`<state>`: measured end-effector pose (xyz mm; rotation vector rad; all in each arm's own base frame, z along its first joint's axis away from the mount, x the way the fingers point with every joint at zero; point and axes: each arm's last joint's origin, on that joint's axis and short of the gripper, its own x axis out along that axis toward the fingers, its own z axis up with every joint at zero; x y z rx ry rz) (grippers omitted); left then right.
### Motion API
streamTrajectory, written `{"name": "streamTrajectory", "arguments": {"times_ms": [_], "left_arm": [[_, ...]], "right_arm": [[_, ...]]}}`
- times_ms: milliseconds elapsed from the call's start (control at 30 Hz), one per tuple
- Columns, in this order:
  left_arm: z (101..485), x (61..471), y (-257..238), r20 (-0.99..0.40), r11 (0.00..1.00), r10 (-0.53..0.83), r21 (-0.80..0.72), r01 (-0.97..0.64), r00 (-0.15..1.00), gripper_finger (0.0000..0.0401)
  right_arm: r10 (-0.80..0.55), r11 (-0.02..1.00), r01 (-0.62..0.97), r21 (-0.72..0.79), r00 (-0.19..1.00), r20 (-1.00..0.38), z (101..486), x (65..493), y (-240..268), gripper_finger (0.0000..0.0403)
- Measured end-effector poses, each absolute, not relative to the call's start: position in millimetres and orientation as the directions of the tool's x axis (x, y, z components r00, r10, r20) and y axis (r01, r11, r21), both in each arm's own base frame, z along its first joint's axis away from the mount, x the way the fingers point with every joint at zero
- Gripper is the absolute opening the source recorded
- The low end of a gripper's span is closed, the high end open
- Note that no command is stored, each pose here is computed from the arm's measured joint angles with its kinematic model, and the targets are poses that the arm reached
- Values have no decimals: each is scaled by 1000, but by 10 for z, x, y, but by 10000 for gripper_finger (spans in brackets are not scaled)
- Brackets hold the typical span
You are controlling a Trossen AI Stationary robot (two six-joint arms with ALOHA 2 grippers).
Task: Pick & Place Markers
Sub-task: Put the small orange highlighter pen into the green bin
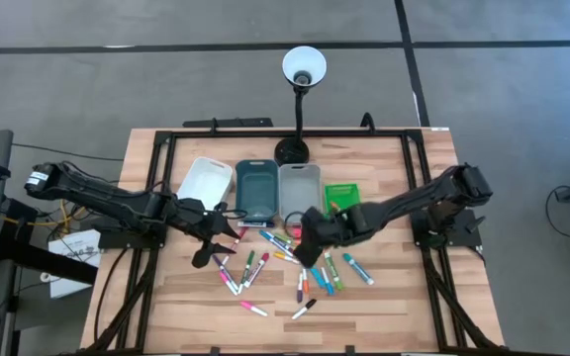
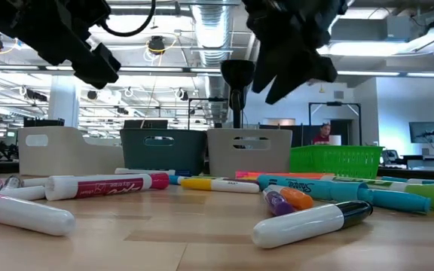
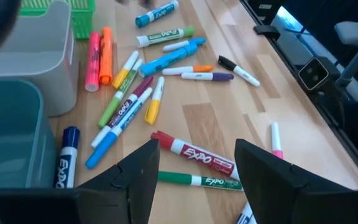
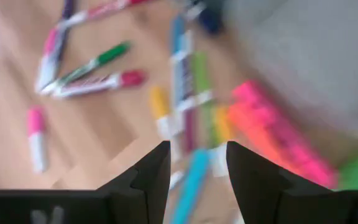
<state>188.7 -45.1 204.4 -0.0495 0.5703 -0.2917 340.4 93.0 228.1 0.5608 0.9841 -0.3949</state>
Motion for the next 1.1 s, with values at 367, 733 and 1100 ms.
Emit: {"name": "streamTrajectory", "arguments": {"times_ms": [367,733,1100], "left_arm": [[1884,1971,-481,-599,947,-279,-301,112,750,206],[1563,2164,-514,-684,954,-216,-301,0,696,206],[1802,2100,-497,-587,947,-231,-318,42,776,206]], "right_arm": [[188,753,523,399,410,-893,1671,3653,1271,142],[180,751,551,365,360,-915,1695,3735,1312,138],[159,703,637,316,293,-943,1602,3703,1309,137]]}}
